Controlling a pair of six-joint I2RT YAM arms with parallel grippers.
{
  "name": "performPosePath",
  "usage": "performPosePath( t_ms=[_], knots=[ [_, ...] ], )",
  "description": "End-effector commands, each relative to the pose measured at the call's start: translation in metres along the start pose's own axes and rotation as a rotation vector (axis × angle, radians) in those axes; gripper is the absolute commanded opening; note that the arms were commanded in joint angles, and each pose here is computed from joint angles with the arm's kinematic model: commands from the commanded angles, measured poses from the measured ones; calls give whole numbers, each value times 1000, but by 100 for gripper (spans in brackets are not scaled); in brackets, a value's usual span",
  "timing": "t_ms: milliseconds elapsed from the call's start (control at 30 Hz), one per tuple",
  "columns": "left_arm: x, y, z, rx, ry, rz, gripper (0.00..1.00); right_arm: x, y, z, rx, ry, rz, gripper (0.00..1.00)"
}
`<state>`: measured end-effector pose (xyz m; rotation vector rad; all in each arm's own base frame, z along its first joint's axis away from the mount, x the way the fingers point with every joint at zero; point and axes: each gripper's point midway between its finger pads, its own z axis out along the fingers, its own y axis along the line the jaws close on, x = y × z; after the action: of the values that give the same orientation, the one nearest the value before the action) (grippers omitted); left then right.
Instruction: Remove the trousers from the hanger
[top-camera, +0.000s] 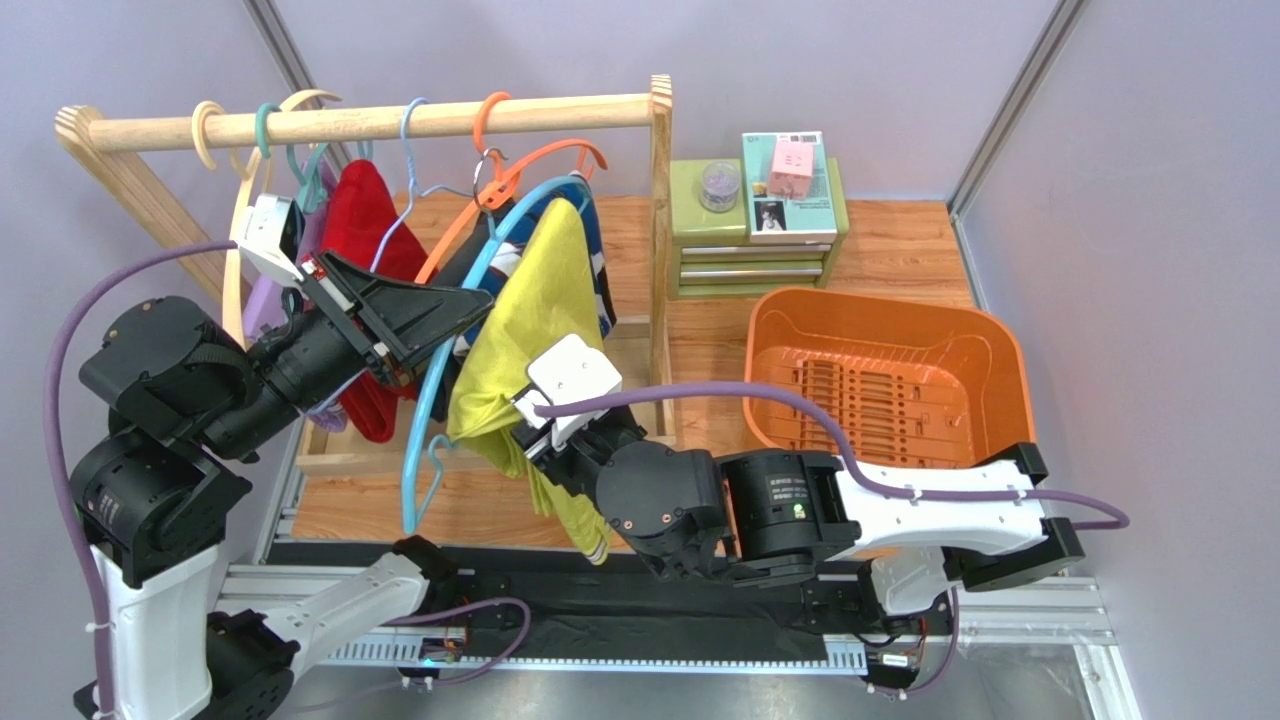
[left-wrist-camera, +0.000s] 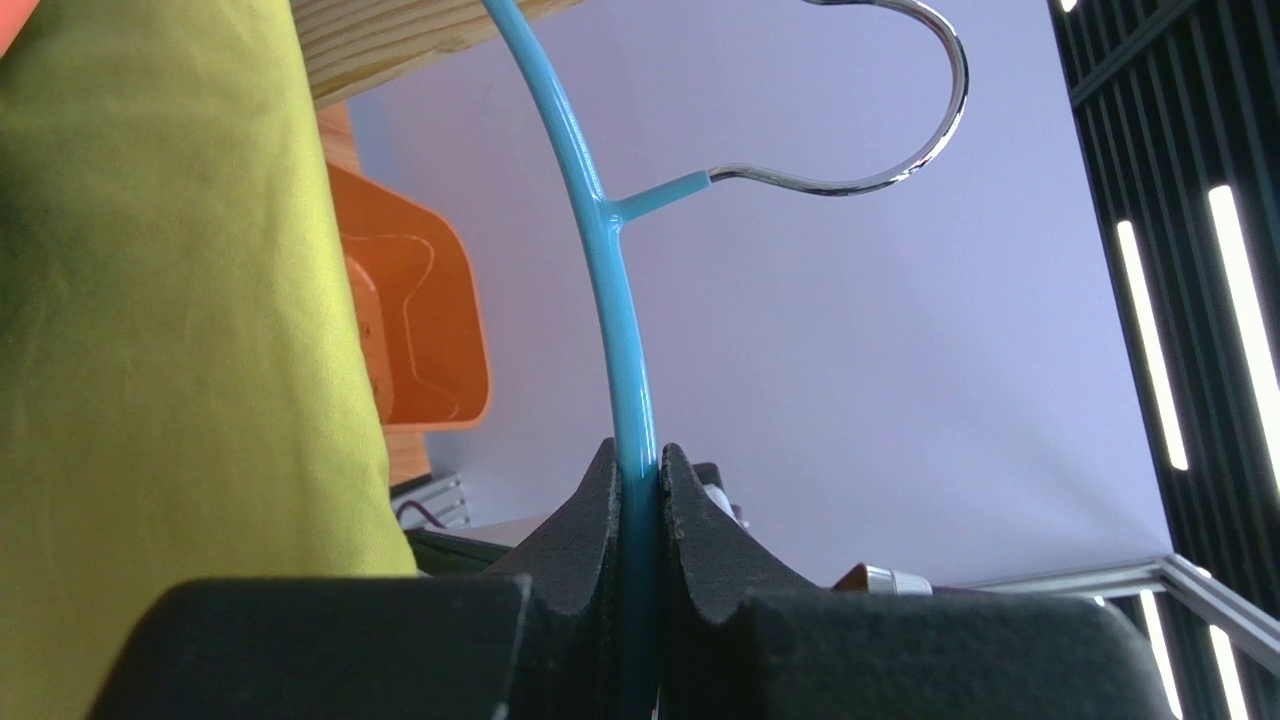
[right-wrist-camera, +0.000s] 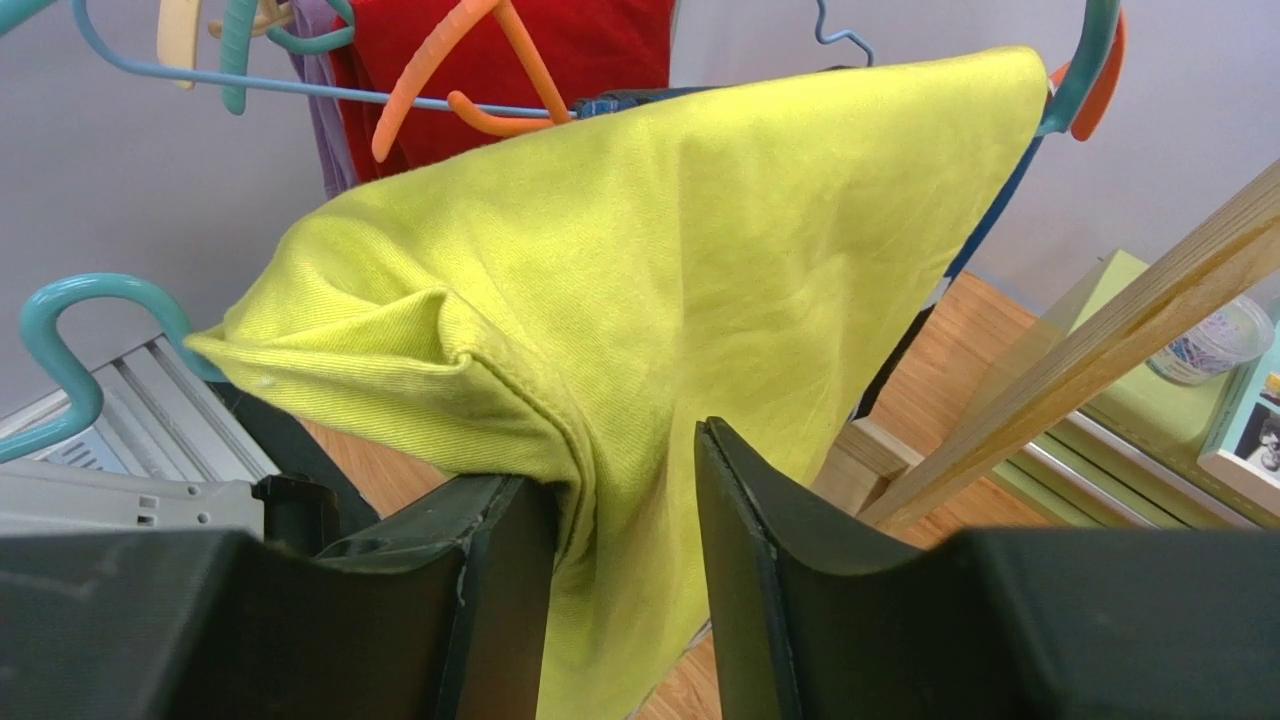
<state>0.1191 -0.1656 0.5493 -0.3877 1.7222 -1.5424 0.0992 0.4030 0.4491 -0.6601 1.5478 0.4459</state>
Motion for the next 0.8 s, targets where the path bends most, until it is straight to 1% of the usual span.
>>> performPosePath(
  t_ms=[0, 67, 133, 267, 367, 400, 500, 633, 733, 767],
  knots=[
    [-6, -58, -23, 225, -19, 35, 0, -14, -12, -4, 4, -30, 93, 44],
    [-6, -58, -21, 224, -18, 37, 0, -14, -7, -2, -9, -26, 90, 45],
    [-6, -60, -22, 227, -19, 34, 0, -11, 2, 2, -25, -16, 81, 50],
    [-6, -62, -22, 233, -14, 34, 0, -10, 15, 7, -56, -10, 80, 57],
    [-6, -63, -20, 233, -8, 33, 0, -10, 24, 10, -77, -12, 82, 66],
    [-5, -64, -22, 238, -6, 35, 0, -8, 27, 12, -73, -10, 80, 70],
    [-4, -64, -21, 239, 0, 38, 0, -8, 25, 18, -30, -18, 80, 77],
    [-4, -66, -21, 245, 4, 40, 0, -7, 19, 30, 48, -23, 93, 79],
    [-4, -66, -21, 245, 5, 41, 0, -4, 26, 34, 39, -20, 100, 83],
    [-4, -66, -20, 246, 6, 43, 0, -3, 29, 35, 33, -17, 104, 88]
  ],
)
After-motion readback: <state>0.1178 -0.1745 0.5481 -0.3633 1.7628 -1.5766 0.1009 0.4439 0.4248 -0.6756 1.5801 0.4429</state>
